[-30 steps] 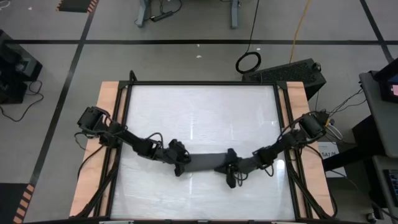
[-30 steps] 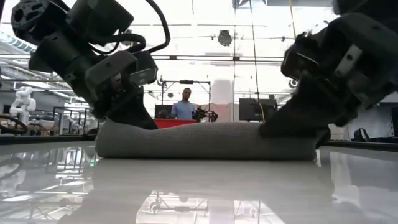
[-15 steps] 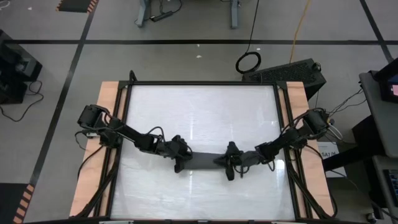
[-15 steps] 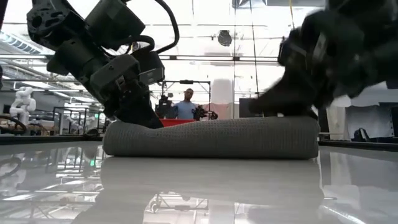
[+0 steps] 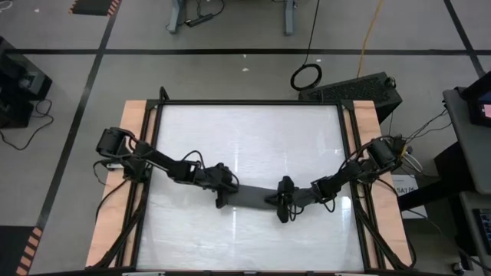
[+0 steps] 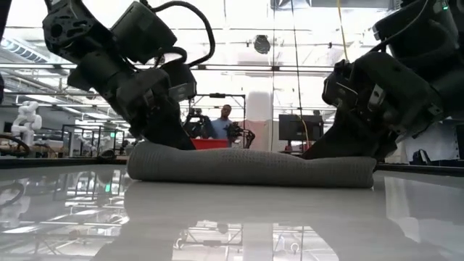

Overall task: Roll towel
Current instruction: Roll the gray towel, then return to Home Position

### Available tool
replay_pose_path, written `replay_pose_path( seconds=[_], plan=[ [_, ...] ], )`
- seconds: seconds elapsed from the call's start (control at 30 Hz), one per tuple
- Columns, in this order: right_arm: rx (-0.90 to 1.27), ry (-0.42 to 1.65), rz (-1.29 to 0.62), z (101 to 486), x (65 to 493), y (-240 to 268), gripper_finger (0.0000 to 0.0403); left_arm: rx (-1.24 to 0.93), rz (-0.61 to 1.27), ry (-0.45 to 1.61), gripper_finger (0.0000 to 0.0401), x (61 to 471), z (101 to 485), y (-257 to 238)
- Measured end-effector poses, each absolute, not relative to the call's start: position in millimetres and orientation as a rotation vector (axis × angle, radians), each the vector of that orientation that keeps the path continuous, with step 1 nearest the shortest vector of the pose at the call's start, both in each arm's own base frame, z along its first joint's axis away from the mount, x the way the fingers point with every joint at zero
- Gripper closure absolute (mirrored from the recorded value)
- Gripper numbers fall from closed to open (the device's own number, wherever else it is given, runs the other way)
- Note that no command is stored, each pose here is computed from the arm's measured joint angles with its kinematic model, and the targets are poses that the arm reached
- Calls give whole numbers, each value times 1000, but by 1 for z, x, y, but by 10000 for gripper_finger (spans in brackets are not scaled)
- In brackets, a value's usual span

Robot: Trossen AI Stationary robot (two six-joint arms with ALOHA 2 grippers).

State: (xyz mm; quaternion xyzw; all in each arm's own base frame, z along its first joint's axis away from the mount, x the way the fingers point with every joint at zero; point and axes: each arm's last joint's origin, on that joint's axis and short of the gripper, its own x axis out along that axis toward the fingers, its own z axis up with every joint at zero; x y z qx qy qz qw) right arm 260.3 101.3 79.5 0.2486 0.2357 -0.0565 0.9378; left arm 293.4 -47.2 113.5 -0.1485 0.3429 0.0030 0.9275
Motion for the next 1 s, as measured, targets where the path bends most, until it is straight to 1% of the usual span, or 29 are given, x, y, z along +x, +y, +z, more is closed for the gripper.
replay_pose_path(
  seconds=[0.2,0.43,0.53,0.67,0.83,1.0],
  plan=[
    [534,435,-78,86,262,103,403,-345,-22,663,338,289,135,-48],
    [557,382,-3,105,263,104,403,-337,-4,669,338,274,161,-44],
    [582,361,48,116,264,102,403,-371,0,636,338,269,174,-43],
    [618,273,111,145,263,97,403,-412,-37,481,338,260,208,-44],
    [499,116,127,193,250,86,403,-428,-70,256,338,241,262,-42],
    [463,72,123,229,226,75,403,-449,-114,140,338,223,289,-39]
  ],
)
